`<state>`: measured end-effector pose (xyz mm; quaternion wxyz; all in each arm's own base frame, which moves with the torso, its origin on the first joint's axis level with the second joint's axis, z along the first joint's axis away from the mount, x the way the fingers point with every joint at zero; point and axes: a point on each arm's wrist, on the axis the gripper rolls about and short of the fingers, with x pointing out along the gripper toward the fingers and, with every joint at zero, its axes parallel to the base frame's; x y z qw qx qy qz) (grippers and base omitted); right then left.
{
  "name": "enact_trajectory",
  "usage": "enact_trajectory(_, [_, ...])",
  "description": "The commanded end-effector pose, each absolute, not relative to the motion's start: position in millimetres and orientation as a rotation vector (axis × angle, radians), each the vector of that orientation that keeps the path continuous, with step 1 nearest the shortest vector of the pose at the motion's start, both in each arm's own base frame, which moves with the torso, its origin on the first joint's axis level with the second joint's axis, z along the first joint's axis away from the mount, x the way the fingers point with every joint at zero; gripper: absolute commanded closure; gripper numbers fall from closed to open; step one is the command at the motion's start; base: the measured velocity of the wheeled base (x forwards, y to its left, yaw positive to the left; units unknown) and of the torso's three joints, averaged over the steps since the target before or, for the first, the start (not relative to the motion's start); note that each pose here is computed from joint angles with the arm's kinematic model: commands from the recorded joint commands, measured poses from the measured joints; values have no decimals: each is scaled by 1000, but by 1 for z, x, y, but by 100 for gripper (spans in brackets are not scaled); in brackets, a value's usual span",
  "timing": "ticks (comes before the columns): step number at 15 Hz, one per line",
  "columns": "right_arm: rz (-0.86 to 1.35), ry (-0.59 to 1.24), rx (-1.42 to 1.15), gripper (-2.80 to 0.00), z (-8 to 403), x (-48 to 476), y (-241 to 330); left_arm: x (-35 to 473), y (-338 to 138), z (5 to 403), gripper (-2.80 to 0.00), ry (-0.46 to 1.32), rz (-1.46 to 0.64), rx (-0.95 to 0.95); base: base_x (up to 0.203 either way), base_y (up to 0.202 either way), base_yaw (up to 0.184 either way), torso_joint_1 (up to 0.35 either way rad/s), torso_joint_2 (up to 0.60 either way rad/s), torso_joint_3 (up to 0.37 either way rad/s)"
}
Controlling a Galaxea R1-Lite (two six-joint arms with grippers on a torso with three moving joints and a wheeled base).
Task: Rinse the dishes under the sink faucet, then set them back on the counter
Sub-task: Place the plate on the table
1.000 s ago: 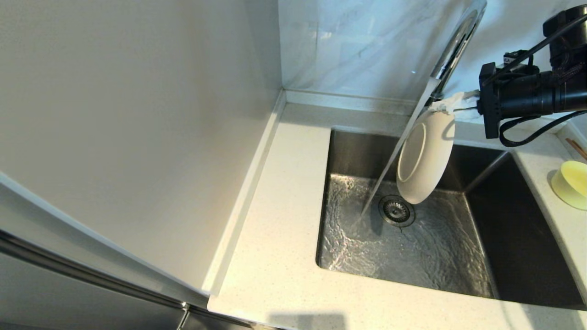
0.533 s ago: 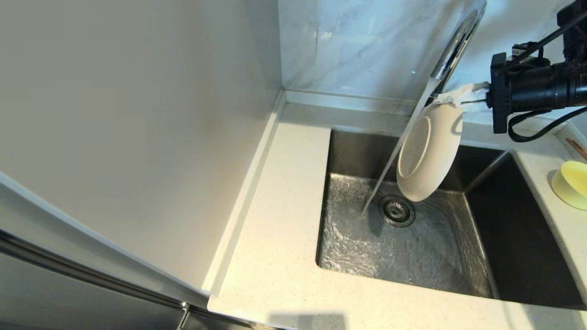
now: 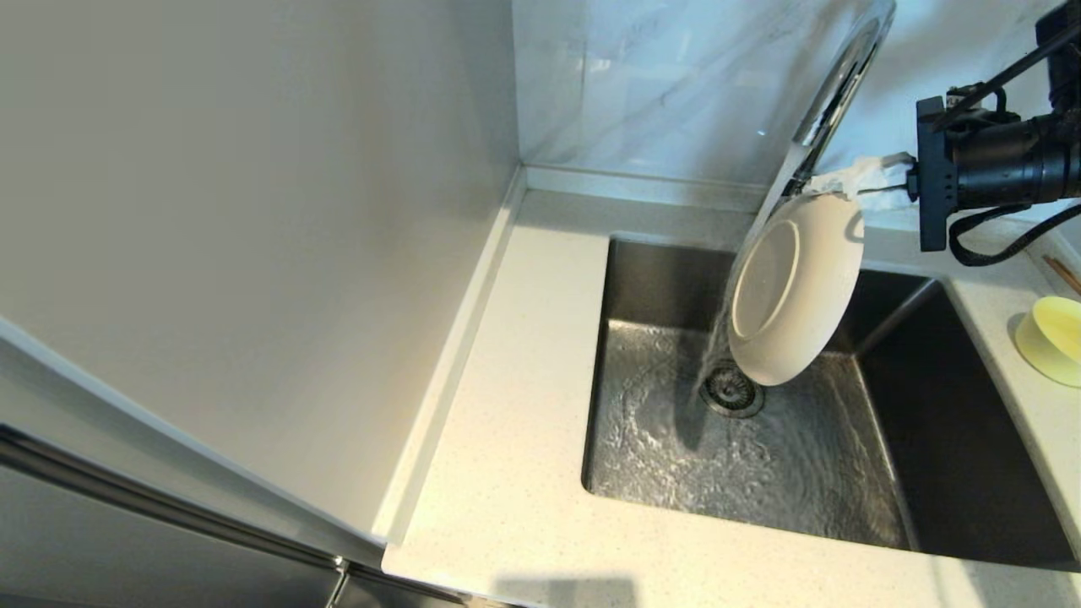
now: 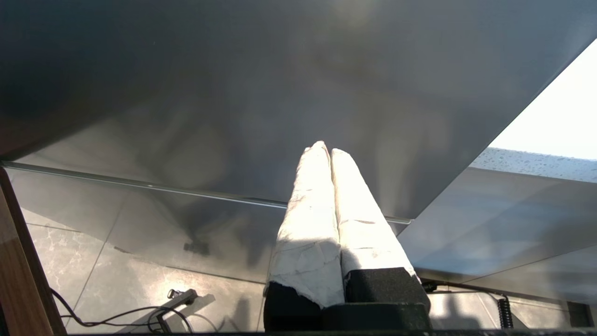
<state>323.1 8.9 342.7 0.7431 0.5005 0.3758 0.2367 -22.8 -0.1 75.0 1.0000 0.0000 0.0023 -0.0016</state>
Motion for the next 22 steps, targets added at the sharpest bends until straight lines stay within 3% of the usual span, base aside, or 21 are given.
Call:
enact_trajectory(1, [524, 836, 1105, 0, 346, 317, 9, -23, 0, 75, 0, 5, -5, 0, 0, 0, 0, 0, 0, 0])
enact_trajectory(8, [641, 795, 1034, 0, 369, 278, 12, -23, 0, 75, 0, 5, -4, 0, 0, 0, 0, 0, 0, 0])
enact_trajectory(13, [737, 692, 701, 0, 364, 176, 14, -23, 0, 75, 0, 5, -4, 0, 0, 0, 0, 0, 0, 0])
enact_trajectory(22, [-17, 641, -62, 0, 346, 122, -3, -23, 0, 75, 0, 5, -3, 0, 0, 0, 0, 0, 0, 0])
